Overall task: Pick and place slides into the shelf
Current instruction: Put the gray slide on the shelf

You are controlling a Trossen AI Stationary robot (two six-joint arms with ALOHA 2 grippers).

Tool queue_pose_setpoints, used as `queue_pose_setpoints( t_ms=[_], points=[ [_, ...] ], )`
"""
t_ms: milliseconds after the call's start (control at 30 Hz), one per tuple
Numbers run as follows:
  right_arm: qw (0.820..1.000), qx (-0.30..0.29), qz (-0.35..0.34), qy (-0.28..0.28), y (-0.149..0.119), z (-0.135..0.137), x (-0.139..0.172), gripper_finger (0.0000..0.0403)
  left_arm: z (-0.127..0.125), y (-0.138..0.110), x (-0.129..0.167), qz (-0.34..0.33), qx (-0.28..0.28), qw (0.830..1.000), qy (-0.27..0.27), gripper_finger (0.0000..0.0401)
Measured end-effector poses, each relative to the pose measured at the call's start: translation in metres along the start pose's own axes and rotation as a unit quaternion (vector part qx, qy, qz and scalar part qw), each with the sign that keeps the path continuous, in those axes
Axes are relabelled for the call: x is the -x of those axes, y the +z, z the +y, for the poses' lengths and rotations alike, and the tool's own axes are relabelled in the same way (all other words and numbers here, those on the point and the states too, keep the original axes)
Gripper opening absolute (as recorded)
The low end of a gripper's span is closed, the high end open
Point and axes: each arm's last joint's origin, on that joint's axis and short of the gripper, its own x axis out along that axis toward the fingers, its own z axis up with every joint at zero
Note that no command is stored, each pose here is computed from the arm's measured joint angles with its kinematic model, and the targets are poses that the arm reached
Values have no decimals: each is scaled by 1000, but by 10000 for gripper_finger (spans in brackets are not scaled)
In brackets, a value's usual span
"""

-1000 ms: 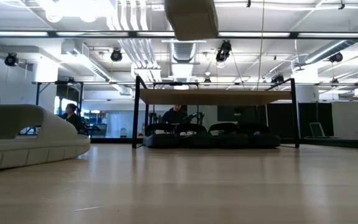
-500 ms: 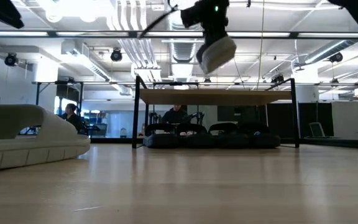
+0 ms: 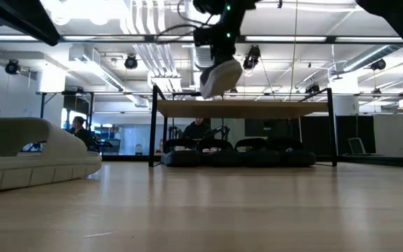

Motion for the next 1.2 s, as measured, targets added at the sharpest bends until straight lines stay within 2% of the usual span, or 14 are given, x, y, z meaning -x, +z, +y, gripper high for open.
queue_pose_setpoints(
  t_ms=[100,233,367,533,667,1000,1200],
  points=[
    [1000,10,1,26,-5,8,-15,13,5,6,-1,-3,17,1000,5,81],
    [1000,-17,-9,15,-6,14,-34,13,11,12,-1,-14,32,999,7,81],
    [999,-40,-25,-1,-4,15,-41,13,14,15,-1,-18,35,999,8,81],
    [998,-56,-6,16,-9,24,-45,13,13,16,-2,-17,35,999,11,81],
    [996,-77,-9,39,-14,27,-40,13,13,15,-2,-17,34,999,11,81],
    [993,-104,0,55,-38,31,-19,17,12,15,-2,-16,33,999,12,81],
    [989,-130,-8,63,-48,32,-12,69,11,15,-3,-17,35,999,10,81]
  ],
)
